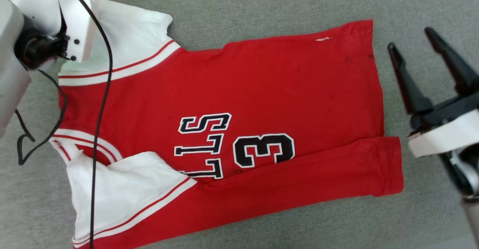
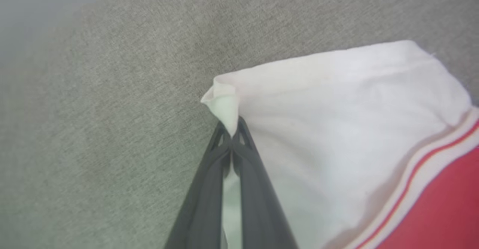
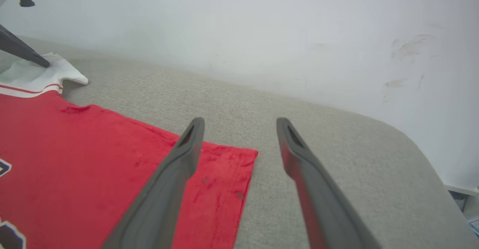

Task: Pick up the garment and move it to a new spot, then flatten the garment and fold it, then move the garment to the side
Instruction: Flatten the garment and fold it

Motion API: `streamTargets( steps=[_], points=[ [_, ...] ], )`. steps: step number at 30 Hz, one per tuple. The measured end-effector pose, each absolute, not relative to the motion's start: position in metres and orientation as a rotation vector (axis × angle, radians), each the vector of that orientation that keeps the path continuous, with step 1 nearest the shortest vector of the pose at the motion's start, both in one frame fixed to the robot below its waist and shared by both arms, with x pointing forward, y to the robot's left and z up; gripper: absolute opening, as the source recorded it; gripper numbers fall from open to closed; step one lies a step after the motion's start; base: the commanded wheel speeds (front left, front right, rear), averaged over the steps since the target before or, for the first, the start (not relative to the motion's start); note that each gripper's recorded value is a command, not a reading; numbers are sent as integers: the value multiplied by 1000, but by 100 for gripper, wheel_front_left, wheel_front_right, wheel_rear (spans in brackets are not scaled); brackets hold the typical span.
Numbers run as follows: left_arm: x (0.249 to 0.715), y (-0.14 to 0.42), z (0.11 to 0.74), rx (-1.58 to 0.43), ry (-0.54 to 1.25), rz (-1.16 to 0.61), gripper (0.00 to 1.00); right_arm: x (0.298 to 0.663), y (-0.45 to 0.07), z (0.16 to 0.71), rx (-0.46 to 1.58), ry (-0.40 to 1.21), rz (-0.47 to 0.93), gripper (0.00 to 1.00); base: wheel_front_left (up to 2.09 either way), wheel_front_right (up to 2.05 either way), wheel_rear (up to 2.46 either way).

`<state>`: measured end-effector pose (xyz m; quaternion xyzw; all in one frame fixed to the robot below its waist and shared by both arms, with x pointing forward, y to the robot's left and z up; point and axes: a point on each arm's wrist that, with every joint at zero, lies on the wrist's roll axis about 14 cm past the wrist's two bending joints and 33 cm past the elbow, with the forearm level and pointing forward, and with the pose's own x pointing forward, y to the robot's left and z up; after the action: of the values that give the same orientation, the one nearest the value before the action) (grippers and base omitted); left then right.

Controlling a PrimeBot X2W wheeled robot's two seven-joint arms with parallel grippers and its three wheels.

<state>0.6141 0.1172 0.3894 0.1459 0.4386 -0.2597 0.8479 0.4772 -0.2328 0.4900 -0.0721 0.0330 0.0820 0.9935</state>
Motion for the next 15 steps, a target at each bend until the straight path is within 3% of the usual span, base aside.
streamTargets(
  steps=[7,15],
  points=[
    [605,108,428,353,771,-601,0,496,-243,497,-210,248,220,100,0,0,0],
    [587,111,449,383,677,-640,0,501,-251,462,-206,696,279,100,0,0,0]
  ],
)
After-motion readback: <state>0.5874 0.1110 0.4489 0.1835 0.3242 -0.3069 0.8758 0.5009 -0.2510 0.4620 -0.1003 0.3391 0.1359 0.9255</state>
